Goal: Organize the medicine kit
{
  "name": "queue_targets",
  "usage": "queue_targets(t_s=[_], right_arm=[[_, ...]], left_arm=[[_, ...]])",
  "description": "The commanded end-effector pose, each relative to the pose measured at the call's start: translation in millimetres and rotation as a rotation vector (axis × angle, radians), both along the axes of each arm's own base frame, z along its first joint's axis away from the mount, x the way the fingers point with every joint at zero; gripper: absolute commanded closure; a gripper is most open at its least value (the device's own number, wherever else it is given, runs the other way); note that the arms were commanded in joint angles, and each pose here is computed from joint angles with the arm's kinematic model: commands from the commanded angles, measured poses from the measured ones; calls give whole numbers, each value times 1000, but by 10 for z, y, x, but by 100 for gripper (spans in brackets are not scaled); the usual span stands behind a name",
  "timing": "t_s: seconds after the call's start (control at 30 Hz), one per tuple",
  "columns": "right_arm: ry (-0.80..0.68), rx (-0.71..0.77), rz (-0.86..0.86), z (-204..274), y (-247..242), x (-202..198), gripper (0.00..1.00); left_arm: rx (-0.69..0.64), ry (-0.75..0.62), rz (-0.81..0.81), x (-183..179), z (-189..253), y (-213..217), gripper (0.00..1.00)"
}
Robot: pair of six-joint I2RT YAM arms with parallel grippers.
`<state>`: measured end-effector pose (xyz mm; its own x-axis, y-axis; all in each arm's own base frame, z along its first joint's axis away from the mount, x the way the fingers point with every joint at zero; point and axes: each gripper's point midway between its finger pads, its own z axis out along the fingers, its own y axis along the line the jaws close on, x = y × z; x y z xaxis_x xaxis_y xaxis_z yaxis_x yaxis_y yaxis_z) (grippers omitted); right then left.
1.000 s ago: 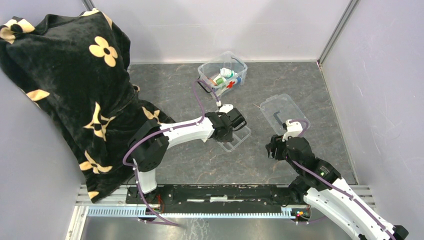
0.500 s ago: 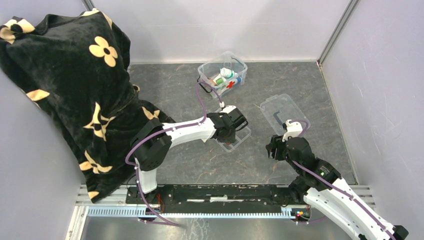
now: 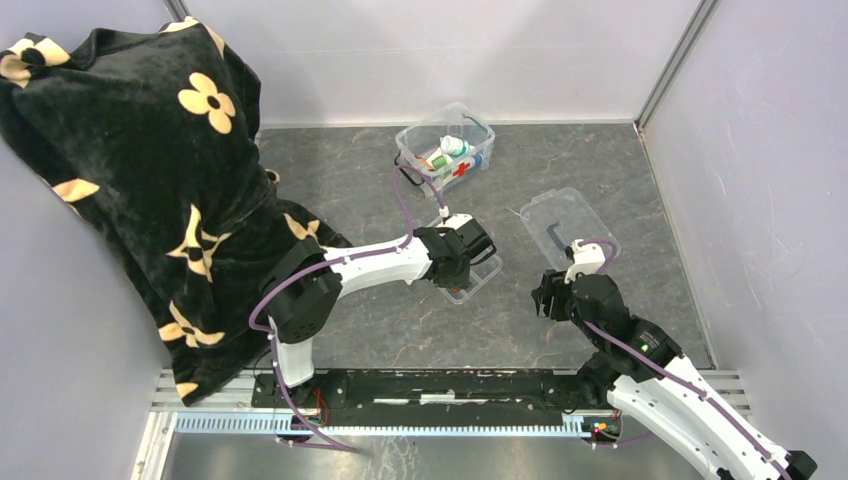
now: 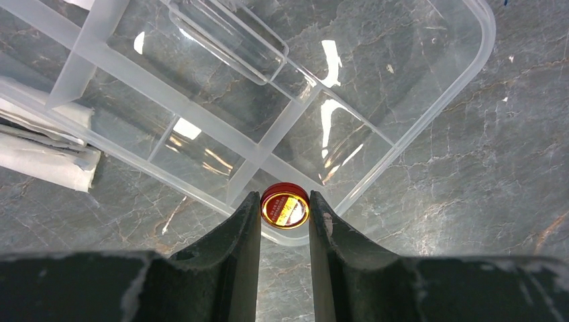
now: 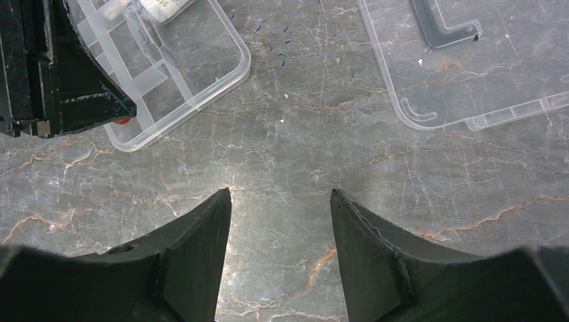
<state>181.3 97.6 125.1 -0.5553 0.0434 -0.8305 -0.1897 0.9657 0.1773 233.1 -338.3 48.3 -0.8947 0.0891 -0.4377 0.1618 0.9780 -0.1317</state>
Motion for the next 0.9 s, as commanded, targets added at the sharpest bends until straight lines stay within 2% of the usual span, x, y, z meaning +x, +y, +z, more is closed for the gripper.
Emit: queue_targets(t_s=[0.0,0.33,0.63,0.87], right_arm=[[-25,12,-25,102,-31,25,37],[-25,13,-25,103,-32,26,37],[-24,11,-22,100,-27,24,37],[-25,9,-21,104,-26,29,37]], left_arm=[[-10,-31,-40,-32,175,26,75],[0,-33,-34,-22,151,39,59],[8,-37,-32,-5,157,39,54],[0,-139,13,128,524,143,50]])
